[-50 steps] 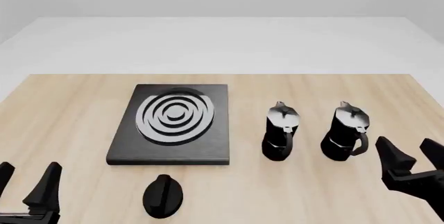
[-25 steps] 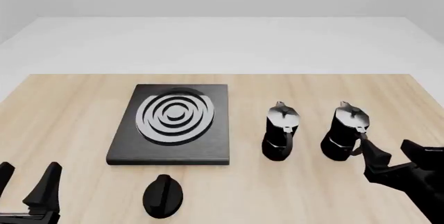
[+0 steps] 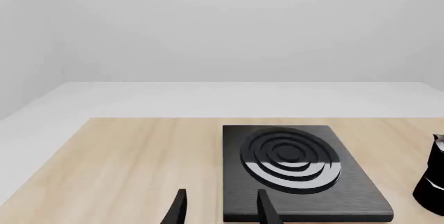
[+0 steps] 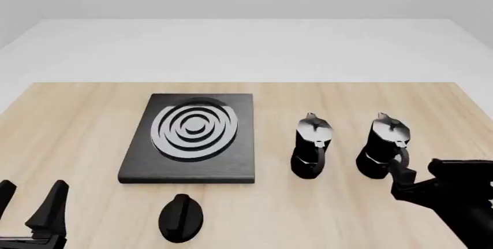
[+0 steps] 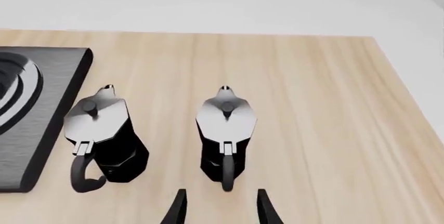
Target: Put the right moka pot on the stove.
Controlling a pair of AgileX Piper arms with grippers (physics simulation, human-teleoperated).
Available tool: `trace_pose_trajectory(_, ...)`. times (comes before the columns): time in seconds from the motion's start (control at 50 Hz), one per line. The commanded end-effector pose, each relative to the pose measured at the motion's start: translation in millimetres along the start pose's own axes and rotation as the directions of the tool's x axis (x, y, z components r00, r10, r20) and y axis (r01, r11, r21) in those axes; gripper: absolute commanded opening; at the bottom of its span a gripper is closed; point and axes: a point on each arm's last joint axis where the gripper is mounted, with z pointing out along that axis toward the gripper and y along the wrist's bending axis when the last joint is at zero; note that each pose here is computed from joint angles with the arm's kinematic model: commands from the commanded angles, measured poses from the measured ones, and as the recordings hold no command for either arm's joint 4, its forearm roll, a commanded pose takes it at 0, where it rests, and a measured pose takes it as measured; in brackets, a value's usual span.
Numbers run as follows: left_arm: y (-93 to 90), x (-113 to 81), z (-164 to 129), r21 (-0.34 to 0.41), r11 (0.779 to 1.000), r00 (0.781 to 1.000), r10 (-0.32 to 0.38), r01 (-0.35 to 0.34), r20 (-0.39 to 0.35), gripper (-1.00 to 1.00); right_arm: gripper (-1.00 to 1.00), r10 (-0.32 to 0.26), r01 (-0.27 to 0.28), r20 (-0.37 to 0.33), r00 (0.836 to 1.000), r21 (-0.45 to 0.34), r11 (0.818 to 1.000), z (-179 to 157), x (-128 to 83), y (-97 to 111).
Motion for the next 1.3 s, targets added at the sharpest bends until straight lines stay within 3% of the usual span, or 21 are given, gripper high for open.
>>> trace_pose_trajectory(0.02,0.0,0.0,0.0,0.000,1.000,1.000,0.000,0.000,0.000,1.00,1.00,-0.023,0.023,-0.028,0.999,0.003,1.000,16.4,9.1,-0.4)
trace_pose_trajectory(0.9,0.0,0.0,0.0,0.000,1.000,1.000,0.000,0.000,0.000,1.00,1.00,-0.048,0.049,-0.064,0.997,0.012,0.999,58.5,9.2,-3.6)
trace_pose_trajectory(1.3,0.0,0.0,0.0,0.000,1.000,1.000,0.000,0.000,0.000,1.00,1.00,-0.043,0.047,-0.079,0.996,0.057,0.997,65.5,16.8,-14.1)
